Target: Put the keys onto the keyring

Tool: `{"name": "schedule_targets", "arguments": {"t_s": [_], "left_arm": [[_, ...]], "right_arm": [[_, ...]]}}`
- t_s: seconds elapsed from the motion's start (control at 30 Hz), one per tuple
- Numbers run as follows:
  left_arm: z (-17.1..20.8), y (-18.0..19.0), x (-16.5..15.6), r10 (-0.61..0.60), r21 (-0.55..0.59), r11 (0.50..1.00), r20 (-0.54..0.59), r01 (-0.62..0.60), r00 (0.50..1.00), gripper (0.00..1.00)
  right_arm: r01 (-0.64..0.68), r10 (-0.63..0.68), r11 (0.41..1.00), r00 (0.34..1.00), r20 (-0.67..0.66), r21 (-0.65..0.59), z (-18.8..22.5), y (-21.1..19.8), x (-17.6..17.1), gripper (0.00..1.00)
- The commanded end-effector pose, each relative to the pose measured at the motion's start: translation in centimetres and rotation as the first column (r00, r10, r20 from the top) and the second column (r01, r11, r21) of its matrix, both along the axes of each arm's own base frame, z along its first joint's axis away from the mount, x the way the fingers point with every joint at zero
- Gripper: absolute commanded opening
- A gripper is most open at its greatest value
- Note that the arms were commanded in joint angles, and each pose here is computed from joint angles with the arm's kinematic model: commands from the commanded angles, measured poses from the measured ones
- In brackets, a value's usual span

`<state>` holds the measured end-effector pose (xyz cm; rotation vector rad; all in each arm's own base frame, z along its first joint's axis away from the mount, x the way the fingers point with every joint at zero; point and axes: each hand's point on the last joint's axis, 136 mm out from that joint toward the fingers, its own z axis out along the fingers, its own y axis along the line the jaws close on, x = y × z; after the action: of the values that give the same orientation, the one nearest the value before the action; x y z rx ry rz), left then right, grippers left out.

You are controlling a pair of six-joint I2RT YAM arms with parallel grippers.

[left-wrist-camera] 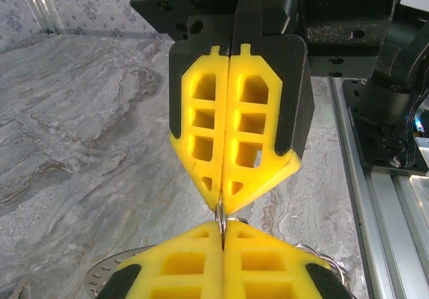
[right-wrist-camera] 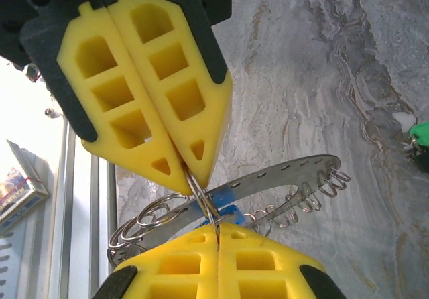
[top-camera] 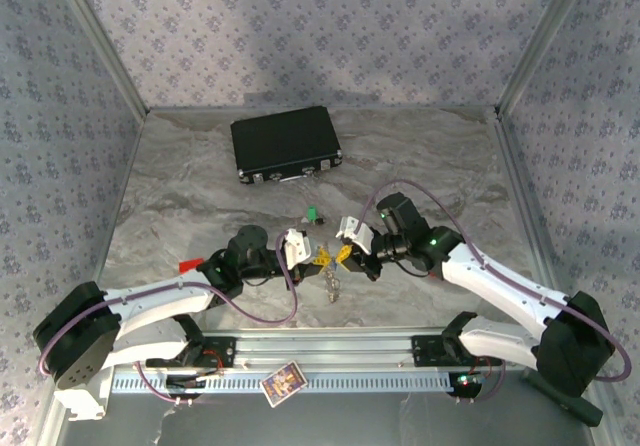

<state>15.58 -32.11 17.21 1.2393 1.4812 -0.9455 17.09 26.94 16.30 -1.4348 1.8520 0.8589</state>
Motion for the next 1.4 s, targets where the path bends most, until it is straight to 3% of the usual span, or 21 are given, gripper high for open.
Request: {"name": "schedule_targets", "arguments": {"t_s": [0.0,0.2,0.4,0.5,0.67,1.17,1.37], "left_arm": [[1.8,-0.6,-0.3,-0.035,-0.056,0.998,0.045,0.038,0.998,0.00],[2.0,-0.7,-0.3,-0.039,-0.063,0.997,0.045,0.042,0.998,0.00],[1.7,-0.7,-0.3,-0.036,-0.061,0.997,0.041,0.038,0.999,0.00],[1.7,-0.7,-0.2,-0.032,-0.065,0.997,0.037,0.034,0.999,0.00],[1.9,-0.8,-0.2,-0.028,-0.088,0.996,0.035,0.031,0.999,0.00],[1.8,-0.7,-0.1,-0.020,-0.123,0.992,0.026,0.023,0.999,0.00],[2.2,-0.7,-0.2,-0.021,-0.144,0.989,0.031,0.025,0.999,0.00]], "right_arm": [[0.009,-0.010,1.000,1.000,0.016,0.007,0.7,-0.3,0.2,0.00],[0.021,-0.024,0.998,0.999,-0.045,-0.066,-2.5,-0.6,0.6,0.00],[-0.014,0.015,1.000,0.998,-0.060,0.012,-1.1,0.4,0.1,0.00],[0.000,0.001,1.000,0.999,-0.033,0.019,-0.7,0.0,0.1,0.26],[-0.023,0.024,0.997,1.000,-0.020,0.069,0.1,-0.1,-0.5,0.32],[-0.004,0.005,0.993,1.000,-0.012,0.120,0.7,0.5,0.1,0.26],[-0.017,0.018,0.991,1.000,-0.012,0.133,1.1,0.7,-0.1,0.05]]}}
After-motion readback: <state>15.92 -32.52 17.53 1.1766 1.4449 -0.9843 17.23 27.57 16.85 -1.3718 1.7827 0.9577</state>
